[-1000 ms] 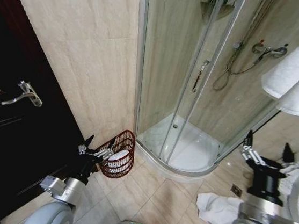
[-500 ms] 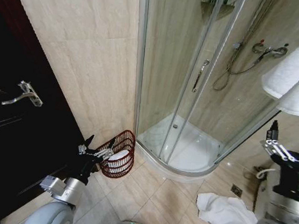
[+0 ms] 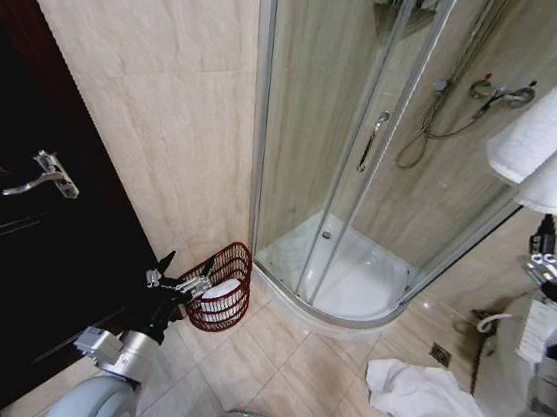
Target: Discard the used towel into the hamper.
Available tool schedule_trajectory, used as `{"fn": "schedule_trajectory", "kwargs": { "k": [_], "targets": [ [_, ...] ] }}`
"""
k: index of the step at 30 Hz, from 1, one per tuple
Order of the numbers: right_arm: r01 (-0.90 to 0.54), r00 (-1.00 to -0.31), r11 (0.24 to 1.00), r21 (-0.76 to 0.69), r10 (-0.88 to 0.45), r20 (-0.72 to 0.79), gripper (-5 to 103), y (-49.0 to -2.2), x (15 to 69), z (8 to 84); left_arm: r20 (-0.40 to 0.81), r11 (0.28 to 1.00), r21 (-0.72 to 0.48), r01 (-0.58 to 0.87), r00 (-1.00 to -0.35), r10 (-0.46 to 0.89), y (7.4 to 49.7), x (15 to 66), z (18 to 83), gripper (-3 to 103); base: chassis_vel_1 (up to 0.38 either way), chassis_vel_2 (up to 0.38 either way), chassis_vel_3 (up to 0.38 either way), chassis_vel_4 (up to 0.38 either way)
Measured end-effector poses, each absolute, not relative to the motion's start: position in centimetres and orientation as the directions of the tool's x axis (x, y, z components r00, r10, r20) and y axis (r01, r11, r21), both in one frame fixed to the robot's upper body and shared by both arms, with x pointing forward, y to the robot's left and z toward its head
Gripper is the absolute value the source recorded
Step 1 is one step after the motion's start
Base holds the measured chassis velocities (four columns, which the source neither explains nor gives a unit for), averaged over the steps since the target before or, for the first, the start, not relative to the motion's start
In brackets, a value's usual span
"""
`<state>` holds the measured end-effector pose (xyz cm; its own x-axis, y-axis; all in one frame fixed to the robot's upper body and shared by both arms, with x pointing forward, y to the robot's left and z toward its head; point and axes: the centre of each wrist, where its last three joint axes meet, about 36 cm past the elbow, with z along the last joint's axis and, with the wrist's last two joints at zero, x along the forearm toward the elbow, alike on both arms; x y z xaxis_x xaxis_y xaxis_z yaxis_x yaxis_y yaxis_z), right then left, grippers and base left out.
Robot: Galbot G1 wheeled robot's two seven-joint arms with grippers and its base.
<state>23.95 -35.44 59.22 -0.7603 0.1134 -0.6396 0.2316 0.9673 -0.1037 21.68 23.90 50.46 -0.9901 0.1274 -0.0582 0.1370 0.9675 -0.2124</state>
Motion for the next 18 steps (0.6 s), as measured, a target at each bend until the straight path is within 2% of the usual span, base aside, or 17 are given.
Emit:
{"fn": "schedule_trajectory", "kwargs": {
  "k": [8, 18],
  "targets": [
    [0.242, -0.749, 0.964, -0.112, 0.112, -0.653, 100, -36.3, 23.7, 60.2, -0.058, 0.968, -0.212, 0.137, -0.99, 0.127, 23.9, 21.7, 50.5, 100, -0.079, -0.082, 0.077, 0.083],
    [0.228, -0.748, 0.966, -0.119, 0.096, -0.657, 100, -36.5, 23.8, 60.6, -0.058, 0.968, -0.213, 0.137, -0.99, 0.127, 23.9, 21.7, 50.5, 100, -0.216, -0.224, 0.224, 0.21]
  ]
}}
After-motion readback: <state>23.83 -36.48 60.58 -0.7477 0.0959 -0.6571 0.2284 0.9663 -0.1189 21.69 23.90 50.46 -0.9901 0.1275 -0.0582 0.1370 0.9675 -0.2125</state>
